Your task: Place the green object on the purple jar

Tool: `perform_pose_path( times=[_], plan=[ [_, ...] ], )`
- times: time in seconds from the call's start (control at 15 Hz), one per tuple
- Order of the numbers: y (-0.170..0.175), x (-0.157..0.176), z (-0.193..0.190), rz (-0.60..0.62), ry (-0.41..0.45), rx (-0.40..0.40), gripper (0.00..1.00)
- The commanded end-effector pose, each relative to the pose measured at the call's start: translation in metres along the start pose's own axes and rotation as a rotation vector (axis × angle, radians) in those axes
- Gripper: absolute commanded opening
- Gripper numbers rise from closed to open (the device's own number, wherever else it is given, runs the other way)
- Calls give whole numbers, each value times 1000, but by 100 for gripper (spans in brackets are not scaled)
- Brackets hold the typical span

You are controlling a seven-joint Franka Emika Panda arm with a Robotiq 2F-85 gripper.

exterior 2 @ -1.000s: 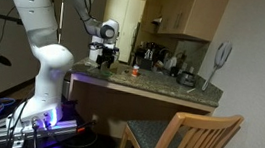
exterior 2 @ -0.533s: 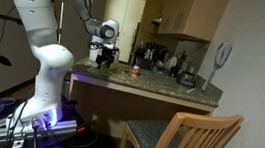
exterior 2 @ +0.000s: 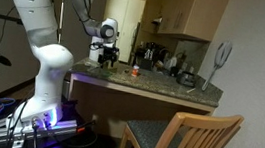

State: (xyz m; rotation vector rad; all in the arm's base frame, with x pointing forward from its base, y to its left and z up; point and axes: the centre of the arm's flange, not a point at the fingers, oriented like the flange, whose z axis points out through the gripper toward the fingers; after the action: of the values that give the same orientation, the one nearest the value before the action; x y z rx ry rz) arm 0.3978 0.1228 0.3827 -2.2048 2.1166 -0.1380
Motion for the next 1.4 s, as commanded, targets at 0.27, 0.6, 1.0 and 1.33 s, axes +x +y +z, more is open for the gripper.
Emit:
perform_pose_path(
  times=[0.27,0.6,1.0,1.33],
  plan=[
    [2,0,-1,25,23,-34,100],
    [7,0,3,88,22,-80,100],
    [10,1,6,94,26,-92,100],
    [-3,11,39,136,35,-141,100]
  ],
)
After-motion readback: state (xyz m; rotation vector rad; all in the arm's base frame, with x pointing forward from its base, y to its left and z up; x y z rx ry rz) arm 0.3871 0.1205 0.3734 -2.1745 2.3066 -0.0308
